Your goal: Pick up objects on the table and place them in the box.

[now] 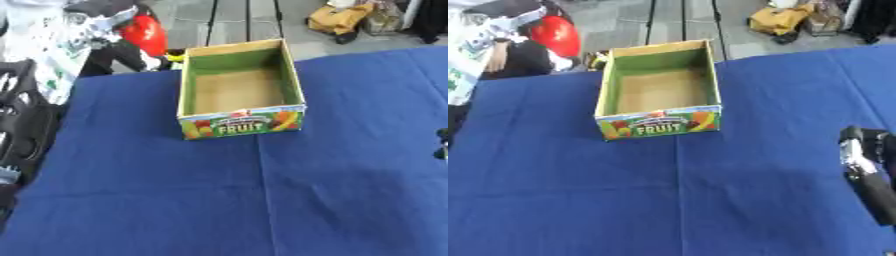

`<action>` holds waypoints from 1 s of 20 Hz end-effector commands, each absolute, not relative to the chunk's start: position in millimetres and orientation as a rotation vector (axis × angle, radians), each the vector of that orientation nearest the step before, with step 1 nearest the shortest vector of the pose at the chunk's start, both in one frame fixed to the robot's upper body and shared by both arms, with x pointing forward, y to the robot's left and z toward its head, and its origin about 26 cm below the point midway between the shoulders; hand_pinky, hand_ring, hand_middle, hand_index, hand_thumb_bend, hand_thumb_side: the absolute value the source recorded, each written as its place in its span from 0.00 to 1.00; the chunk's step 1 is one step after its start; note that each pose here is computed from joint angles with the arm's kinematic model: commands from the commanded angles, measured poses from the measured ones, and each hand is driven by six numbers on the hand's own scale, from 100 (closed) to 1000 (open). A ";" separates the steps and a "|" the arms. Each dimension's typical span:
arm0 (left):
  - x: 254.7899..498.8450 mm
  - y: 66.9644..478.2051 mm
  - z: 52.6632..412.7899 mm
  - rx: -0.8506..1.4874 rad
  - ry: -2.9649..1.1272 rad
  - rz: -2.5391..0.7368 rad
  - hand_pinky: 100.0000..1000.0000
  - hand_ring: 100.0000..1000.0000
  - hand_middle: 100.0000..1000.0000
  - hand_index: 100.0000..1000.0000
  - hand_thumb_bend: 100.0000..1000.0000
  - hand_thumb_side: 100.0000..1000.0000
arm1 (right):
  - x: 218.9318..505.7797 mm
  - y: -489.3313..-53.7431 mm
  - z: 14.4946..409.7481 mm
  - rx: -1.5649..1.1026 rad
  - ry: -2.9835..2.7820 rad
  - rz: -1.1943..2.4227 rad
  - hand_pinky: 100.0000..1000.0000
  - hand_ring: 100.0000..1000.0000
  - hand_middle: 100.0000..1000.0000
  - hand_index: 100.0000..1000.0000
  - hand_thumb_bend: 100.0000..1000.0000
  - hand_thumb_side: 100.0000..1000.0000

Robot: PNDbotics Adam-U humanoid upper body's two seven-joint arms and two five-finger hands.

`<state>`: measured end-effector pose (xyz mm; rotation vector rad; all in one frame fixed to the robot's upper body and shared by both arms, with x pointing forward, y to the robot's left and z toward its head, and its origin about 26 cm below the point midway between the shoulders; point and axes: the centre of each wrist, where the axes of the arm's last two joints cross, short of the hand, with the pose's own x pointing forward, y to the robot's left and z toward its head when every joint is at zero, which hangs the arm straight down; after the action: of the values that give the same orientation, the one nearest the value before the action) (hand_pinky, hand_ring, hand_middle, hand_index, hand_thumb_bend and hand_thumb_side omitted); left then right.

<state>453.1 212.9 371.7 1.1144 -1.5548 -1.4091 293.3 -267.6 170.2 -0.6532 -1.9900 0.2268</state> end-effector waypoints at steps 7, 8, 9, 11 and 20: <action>455.8 161.5 378.3 1.045 -1.663 -1.439 0.04 0.44 0.71 0.56 0.00 0.00 | 293.0 -261.1 181.3 -0.627 -2.061 0.257 0.74 0.54 0.40 0.65 0.00 0.72; 457.2 158.8 375.7 1.041 -1.664 -1.441 0.04 0.44 0.70 0.56 0.00 0.00 | 293.4 -260.3 182.1 -0.624 -2.068 0.260 0.74 0.54 0.40 0.65 0.00 0.72; 458.8 156.3 372.9 1.038 -1.665 -1.441 0.04 0.45 0.70 0.56 0.00 0.00 | 293.7 -259.6 183.0 -0.622 -2.075 0.263 0.74 0.54 0.40 0.65 0.00 0.72; 462.0 153.0 367.6 1.035 -1.662 -1.442 0.04 0.45 0.70 0.56 0.00 0.00 | 294.5 -258.2 184.8 -0.616 -2.087 0.268 0.74 0.54 0.40 0.65 0.00 0.72; 480.3 147.7 343.0 1.050 -1.596 -1.422 0.04 0.46 0.69 0.55 0.00 0.00 | 297.3 -251.6 192.0 -0.582 -2.133 0.296 0.74 0.54 0.40 0.65 0.00 0.72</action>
<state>481.4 145.7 327.8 1.0084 -1.5714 -1.4487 299.5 -253.6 183.9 -0.5888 -2.0956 0.2876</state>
